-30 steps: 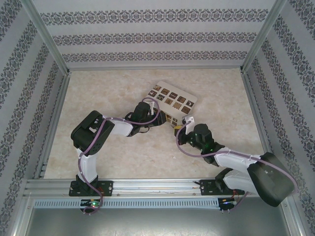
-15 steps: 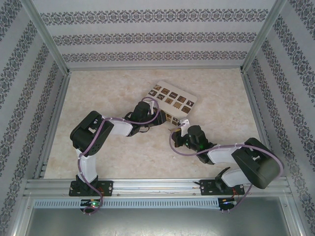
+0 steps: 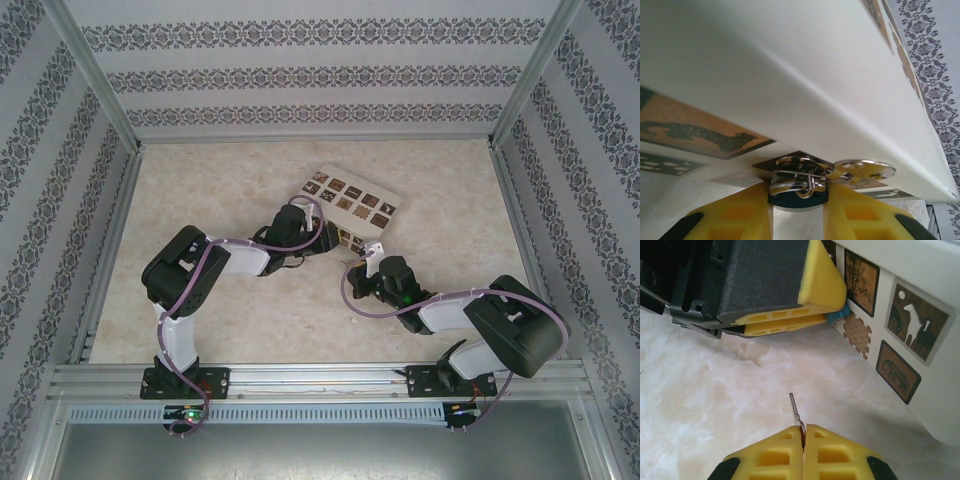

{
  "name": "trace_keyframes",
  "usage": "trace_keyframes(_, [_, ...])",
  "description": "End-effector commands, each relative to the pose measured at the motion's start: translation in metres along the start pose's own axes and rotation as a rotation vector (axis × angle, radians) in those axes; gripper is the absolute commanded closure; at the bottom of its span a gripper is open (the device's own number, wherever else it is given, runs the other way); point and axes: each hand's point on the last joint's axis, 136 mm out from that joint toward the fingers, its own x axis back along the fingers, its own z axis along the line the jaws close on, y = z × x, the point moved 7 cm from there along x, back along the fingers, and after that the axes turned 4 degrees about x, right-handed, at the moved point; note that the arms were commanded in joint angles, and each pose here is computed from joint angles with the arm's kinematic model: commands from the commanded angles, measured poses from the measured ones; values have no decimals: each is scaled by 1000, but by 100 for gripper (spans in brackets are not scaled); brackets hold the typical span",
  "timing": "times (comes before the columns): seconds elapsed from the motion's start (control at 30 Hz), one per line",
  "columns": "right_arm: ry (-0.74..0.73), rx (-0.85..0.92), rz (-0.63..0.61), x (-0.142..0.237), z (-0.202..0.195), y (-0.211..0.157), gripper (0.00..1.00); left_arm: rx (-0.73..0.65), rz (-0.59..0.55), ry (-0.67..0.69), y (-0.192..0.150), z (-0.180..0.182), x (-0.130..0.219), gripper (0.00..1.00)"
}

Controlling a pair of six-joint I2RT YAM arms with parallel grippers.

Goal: Unlock the padlock with the key

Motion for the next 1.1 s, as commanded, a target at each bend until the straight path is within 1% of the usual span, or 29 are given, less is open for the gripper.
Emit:
trace_keyframes(0.0, [1, 33, -54, 3, 2, 6, 100, -31, -33, -96, 15, -36, 7, 74])
trace_keyframes(0.33, [20, 44, -74, -4, 2, 7, 100, -11, -27, -91, 13, -34, 7, 74])
trace_keyframes(0.77, [-69, 61, -104, -11, -11, 7, 100, 4, -21, -103, 12, -36, 10, 74])
trace_keyframes(1.07, [-89, 68, -133, -18, -17, 15, 100, 9, -14, -112, 12, -38, 11, 74])
